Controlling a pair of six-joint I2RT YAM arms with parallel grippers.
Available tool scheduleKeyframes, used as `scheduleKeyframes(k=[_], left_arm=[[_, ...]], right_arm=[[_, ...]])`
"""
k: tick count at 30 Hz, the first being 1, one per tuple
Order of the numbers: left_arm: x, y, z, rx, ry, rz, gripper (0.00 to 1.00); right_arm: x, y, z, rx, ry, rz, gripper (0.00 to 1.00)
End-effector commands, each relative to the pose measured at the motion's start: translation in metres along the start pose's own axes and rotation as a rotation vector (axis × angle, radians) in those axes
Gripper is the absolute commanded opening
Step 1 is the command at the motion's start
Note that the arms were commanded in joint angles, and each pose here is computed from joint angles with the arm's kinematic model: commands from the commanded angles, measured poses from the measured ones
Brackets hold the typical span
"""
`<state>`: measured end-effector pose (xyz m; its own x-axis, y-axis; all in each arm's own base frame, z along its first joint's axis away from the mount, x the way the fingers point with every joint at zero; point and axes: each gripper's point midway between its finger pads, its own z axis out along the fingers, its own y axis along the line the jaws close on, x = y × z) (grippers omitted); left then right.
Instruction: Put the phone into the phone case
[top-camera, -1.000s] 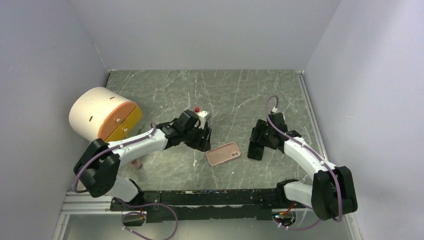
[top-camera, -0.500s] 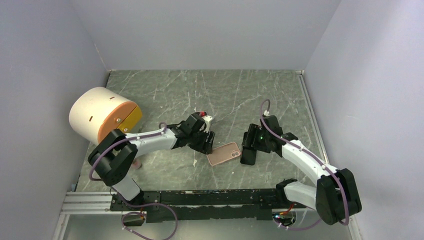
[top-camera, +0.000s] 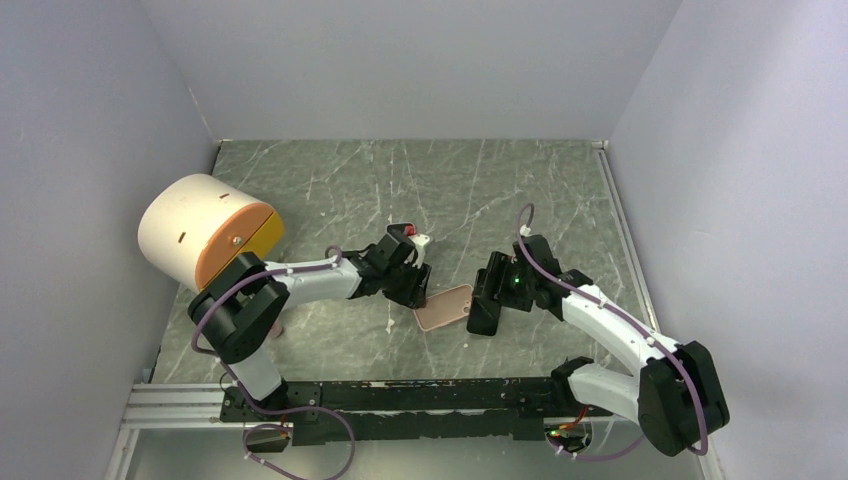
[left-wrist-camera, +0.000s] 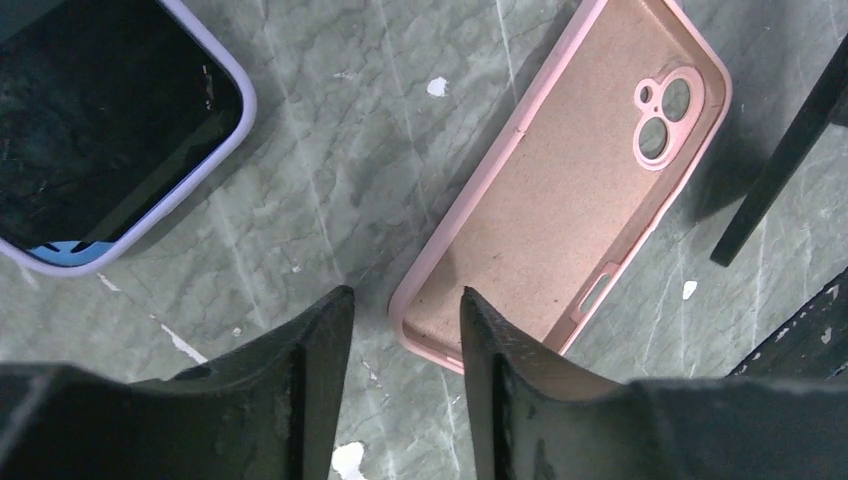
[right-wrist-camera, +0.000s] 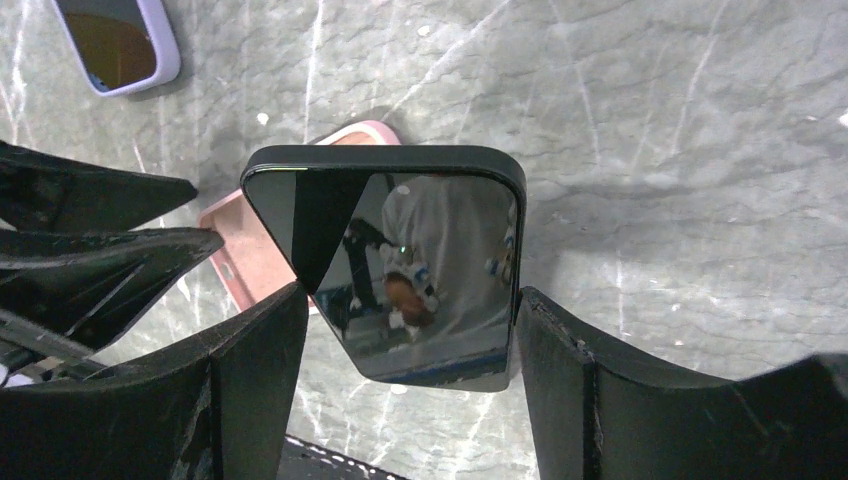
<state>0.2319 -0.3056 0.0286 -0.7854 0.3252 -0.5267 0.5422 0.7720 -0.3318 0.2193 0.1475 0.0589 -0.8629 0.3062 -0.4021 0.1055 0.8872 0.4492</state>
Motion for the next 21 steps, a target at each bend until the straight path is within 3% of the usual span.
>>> scheduleKeyframes(k=[1, 5, 9, 12, 18, 21], left_arm=[[0.008, -0.006, 0.009, 0.019, 0.017, 0.001, 0.46], [0.016, -0.011, 0.013, 0.036, 0.030, -0.018, 0.37], [0.022, -0.013, 0.011, 0.017, 0.044, -0.054, 0.13], [0.026, -0.012, 0.004, -0.023, 0.051, -0.133, 0.03], [0.032, -0.009, -0.010, -0.070, 0.016, -0.322, 0.03], [0.038, -0.011, -0.009, -0.068, 0.004, -0.392, 0.02]], right_arm=[[-0.009, 0.029, -0.004, -0.114, -0.037, 0.028, 0.39], [-0.009, 0.039, -0.006, -0.145, -0.041, 0.039, 0.38], [-0.012, 0.043, -0.009, -0.152, -0.055, 0.042, 0.38], [-0.013, 0.045, -0.010, -0.157, -0.060, 0.043, 0.38], [-0.011, 0.043, -0.006, -0.140, -0.055, 0.033, 0.38], [-0.015, 0.027, -0.002, -0.039, -0.070, 0.025, 0.49]])
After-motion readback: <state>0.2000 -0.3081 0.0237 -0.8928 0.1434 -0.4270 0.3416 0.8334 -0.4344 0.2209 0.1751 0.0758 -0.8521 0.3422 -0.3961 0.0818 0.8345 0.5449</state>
